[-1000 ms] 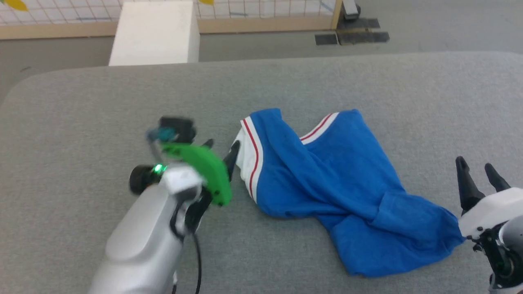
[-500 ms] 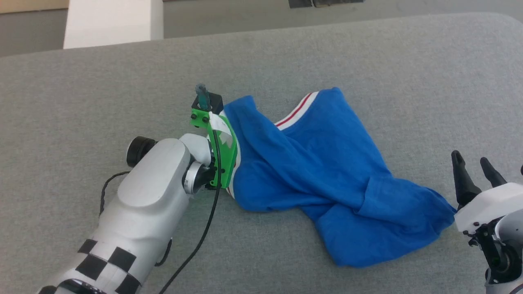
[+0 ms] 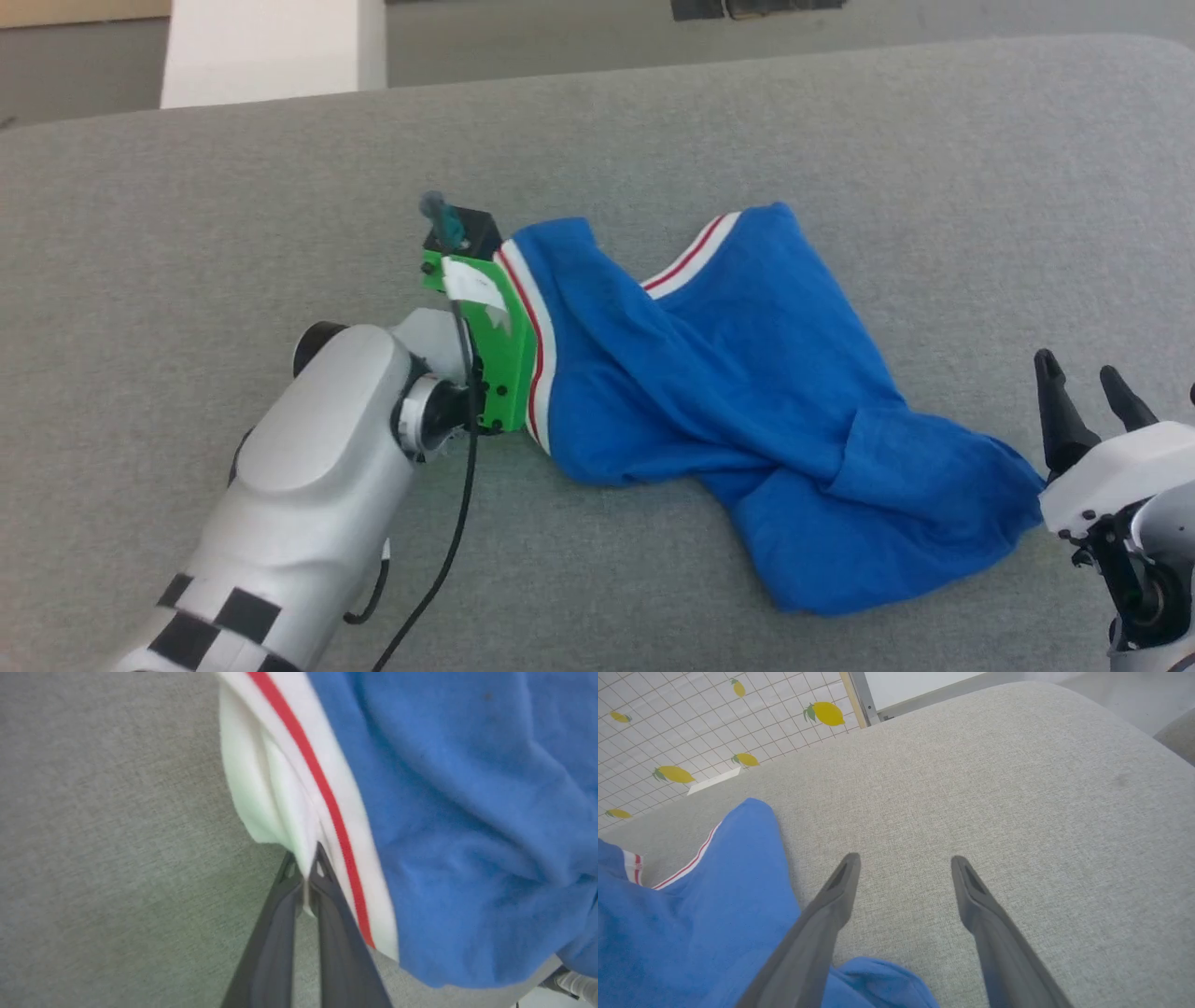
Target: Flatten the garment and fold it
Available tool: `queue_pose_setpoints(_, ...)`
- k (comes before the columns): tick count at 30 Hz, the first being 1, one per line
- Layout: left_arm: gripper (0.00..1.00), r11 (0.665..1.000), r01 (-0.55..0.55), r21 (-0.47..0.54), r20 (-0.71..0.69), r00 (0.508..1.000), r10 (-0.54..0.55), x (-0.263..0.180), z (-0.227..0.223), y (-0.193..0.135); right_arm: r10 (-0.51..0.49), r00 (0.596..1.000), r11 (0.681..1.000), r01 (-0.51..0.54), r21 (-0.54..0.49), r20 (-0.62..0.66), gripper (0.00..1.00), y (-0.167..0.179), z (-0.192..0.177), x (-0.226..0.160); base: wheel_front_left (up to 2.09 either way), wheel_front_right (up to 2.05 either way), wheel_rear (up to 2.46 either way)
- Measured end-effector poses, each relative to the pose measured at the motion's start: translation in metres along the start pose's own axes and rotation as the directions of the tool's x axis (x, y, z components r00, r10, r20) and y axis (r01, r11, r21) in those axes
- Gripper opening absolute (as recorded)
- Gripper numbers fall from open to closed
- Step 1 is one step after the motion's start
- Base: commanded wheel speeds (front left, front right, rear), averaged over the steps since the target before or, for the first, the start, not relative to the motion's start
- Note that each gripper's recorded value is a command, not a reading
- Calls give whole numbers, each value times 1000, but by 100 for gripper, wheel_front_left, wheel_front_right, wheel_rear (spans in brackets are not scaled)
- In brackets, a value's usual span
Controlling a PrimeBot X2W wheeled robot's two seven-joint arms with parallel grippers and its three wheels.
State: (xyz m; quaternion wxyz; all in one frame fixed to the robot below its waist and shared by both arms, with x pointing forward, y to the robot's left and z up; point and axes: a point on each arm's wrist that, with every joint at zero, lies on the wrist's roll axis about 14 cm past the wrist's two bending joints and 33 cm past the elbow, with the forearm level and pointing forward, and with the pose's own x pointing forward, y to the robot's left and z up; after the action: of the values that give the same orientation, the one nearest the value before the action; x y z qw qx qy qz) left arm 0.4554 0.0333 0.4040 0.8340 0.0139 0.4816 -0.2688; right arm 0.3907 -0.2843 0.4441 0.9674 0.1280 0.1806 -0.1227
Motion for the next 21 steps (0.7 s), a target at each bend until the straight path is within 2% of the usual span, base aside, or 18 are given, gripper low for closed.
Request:
queue_pose_setpoints(5, 0, 996, 14, -86, 154, 988, 0, -35, 16, 14, 40, 999, 999, -40, -4, 8, 100, 15, 4, 3, 0, 0, 0)
queue_pose_setpoints(10, 0, 969, -60, -238, 242, 963, 119, -78, 4, 55, 92, 996, 996, -91, -14, 11, 100, 34, 7, 4, 0, 0, 0)
queue_pose_setpoints(14, 0, 915, -148, -374, 214, 947, 241, -104, -38, 90, 138, 990, 990, -137, -20, 18, 100, 51, 10, 3, 0, 0, 0)
queue_pose_setpoints(18, 0, 832, -208, -514, 133, 939, 317, -119, -93, 112, 173, 985, 985, -173, -27, 20, 100, 65, 13, 3, 0, 0, 0)
queue_pose_setpoints(21, 0, 775, -244, -583, 55, 940, 338, -121, -134, 116, 188, 982, 982, -187, -31, 19, 100, 70, 13, 3, 0, 0, 0)
